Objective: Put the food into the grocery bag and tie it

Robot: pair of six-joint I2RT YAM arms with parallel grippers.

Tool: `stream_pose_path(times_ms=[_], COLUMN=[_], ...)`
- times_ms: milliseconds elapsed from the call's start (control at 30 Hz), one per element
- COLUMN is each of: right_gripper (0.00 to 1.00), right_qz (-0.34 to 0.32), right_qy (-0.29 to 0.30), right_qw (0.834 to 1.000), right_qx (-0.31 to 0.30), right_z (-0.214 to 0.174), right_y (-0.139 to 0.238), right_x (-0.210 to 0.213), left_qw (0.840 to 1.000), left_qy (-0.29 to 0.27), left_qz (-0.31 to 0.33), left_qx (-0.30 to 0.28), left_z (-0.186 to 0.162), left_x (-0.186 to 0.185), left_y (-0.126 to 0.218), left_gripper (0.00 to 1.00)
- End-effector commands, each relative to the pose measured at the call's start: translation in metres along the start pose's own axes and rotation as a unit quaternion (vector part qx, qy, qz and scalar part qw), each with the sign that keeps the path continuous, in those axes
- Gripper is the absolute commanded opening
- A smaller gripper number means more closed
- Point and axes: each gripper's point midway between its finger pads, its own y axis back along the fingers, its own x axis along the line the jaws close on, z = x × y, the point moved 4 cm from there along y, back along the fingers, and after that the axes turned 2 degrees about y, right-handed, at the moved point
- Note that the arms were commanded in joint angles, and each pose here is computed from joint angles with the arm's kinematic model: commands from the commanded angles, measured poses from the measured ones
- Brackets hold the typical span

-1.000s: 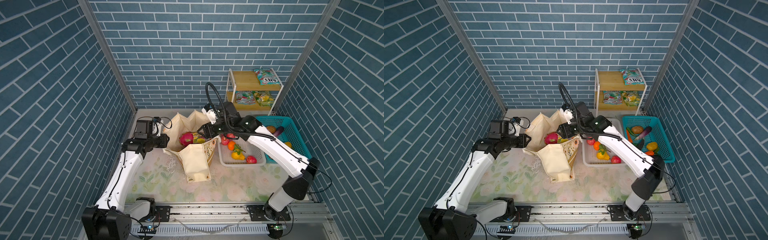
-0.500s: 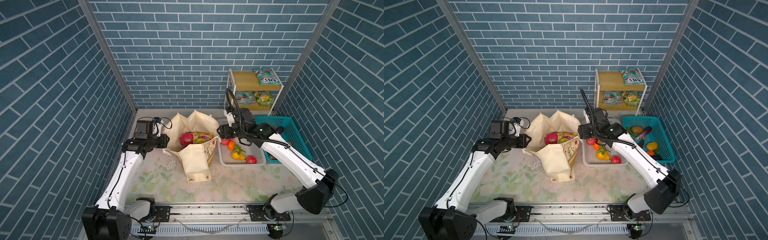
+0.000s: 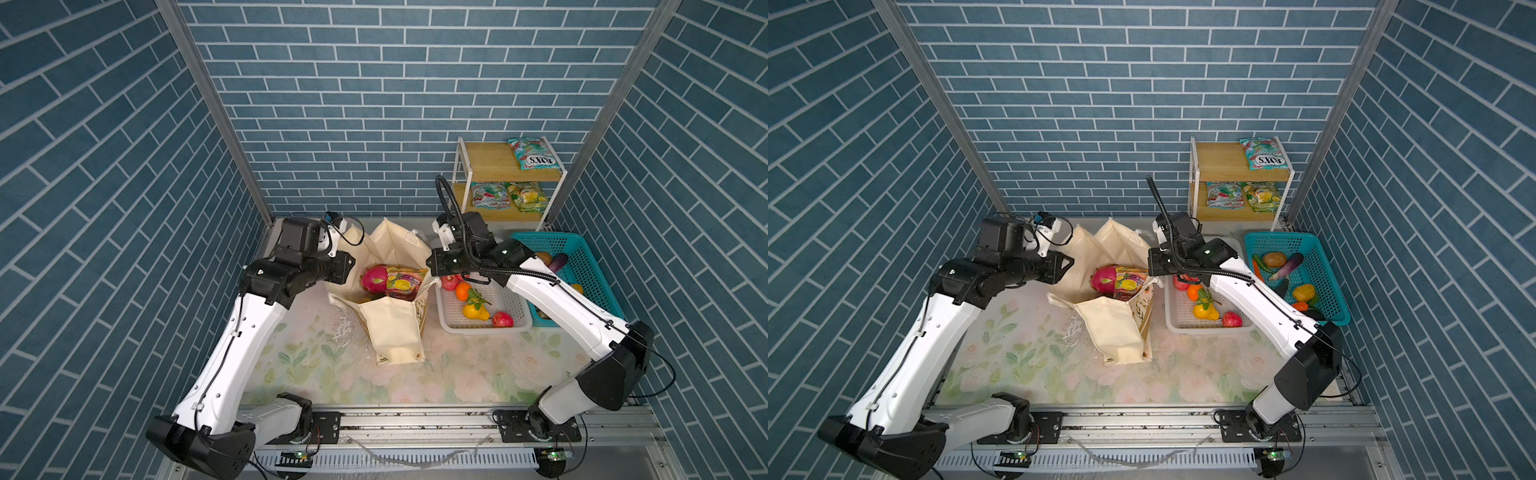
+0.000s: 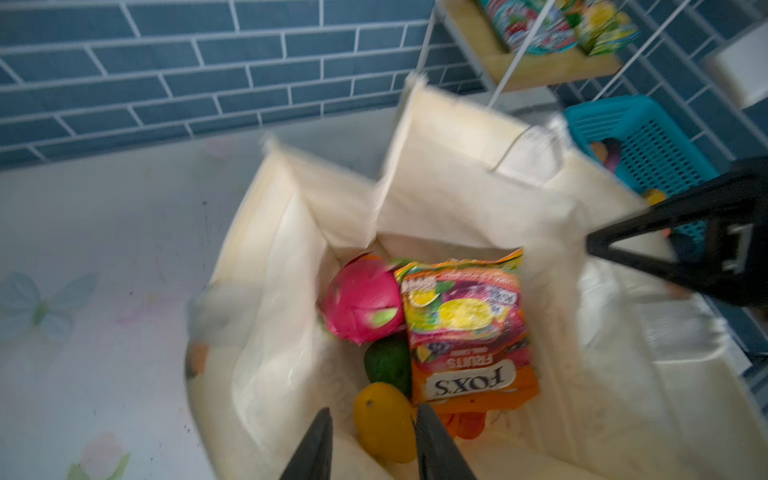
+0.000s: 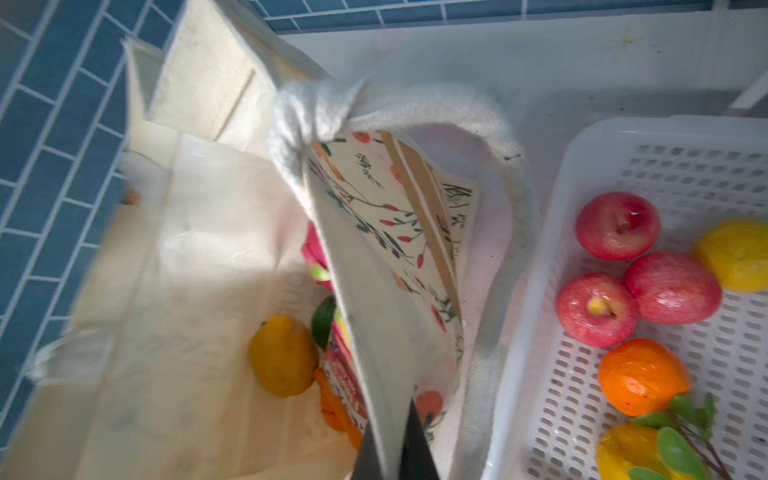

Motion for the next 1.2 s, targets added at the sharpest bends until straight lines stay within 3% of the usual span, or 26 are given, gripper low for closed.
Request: stream_pose_path(times_ms=[0,200,367,500,633,800,933,1067,1100,1167], right_gripper=[0.0,0.0,0.0,0.0,0.0,0.0,0.0,0.0,0.0,0.0], right_qz=[0.04,0.021,-0.001,-0.011,-0.012,-0.016,-0.014,-0.013,-0.011,-0.005], right_qy=[0.0,-0.013,-0.013,-0.013,-0.013,-0.016,-0.017,-0.018,-0.017,-0.018], right_qw=[0.998,0.998,0.998,0.998,0.998,0.999,0.999,0.999,0.999,0.999], right_qx=[-0.058,-0.06,-0.058,-0.059,-0.055,-0.049,-0.047,-0.046,-0.046,-0.045], right_z=[0.019,0.012,0.004,0.001,-0.003,-0.007,-0.008,-0.009,-0.01,-0.01], right_y=[0.041,0.038,0.034,0.036,0.033,0.03,0.029,0.029,0.029,0.03], right_x=[0.028,0.023,0.013,0.007,0.004,0.0,0.0,0.0,0.001,0.002], left_qw=[0.998,0.993,0.987,0.972,0.967,0.967,0.961,0.951,0.95,0.955], left_qy=[0.02,0.042,0.068,0.114,0.182,0.223,0.247,0.265,0.266,0.261], left_qz=[0.004,0.046,0.134,0.191,0.155,0.077,0.066,0.079,0.076,0.061], left_qx=[0.063,0.099,0.063,0.07,0.087,0.091,0.103,0.139,0.141,0.124], left_z=[-0.013,-0.02,-0.036,-0.066,-0.101,-0.128,-0.141,-0.16,-0.16,-0.148], left_x=[-0.012,-0.012,0.013,0.043,0.058,0.048,0.052,0.063,0.064,0.06], left_y=[0.001,-0.007,0.024,0.048,0.037,0.005,-0.02,-0.048,-0.052,-0.051], left_gripper=[0.36,0.37,0.52,0.65,0.69,0.72,0.71,0.62,0.52,0.12])
